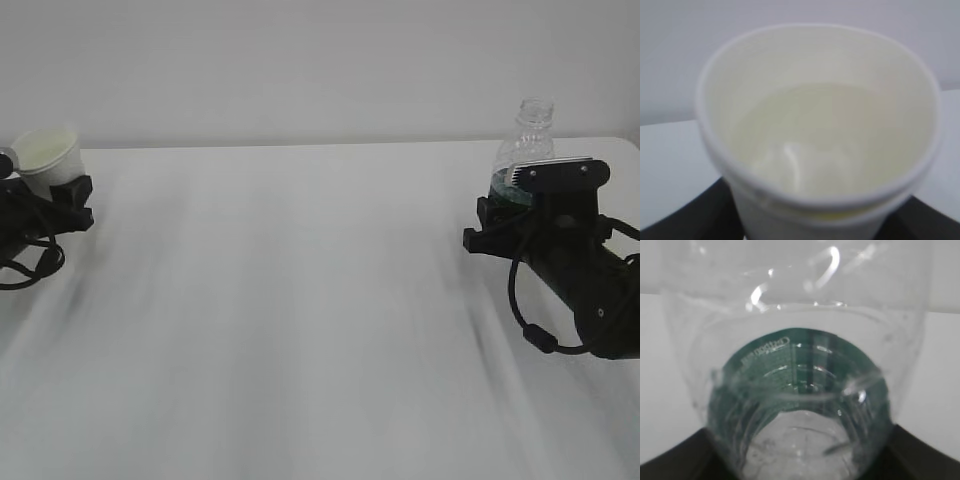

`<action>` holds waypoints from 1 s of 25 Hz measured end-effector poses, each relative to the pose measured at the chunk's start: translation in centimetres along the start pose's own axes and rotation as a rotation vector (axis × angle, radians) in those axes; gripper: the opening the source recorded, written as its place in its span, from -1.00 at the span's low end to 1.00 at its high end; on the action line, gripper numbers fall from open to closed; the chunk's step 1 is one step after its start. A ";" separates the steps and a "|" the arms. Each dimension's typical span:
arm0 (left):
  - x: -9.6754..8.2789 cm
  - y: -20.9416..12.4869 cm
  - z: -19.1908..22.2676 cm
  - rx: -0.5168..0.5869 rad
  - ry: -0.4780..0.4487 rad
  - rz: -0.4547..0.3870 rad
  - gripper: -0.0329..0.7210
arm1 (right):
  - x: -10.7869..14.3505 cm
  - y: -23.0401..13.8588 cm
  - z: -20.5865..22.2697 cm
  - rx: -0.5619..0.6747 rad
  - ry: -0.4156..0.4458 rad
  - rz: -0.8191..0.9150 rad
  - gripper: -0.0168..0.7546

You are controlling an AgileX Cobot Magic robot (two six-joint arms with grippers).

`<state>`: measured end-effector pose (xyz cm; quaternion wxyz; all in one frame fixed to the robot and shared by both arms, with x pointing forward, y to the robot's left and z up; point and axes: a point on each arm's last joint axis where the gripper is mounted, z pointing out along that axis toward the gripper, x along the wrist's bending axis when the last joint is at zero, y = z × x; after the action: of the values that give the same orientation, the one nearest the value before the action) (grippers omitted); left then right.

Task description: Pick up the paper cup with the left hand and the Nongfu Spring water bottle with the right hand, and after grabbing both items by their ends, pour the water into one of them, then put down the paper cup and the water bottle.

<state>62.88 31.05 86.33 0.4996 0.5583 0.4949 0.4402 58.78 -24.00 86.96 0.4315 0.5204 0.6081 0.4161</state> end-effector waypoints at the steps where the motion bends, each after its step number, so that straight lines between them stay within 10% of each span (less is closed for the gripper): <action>1: 0.0 -0.4 0.0 0.009 0.000 -0.002 0.25 | 0.0 0.0 0.0 0.000 0.000 0.000 0.20; 25: -0.1 -4.3 -0.1 0.108 -0.002 -0.020 0.25 | 0.0 0.0 0.0 0.000 0.000 0.000 0.20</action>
<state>62.27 31.01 82.06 0.4736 0.5799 0.5231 0.4071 58.78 -24.00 86.96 0.4315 0.5204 0.6081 0.4161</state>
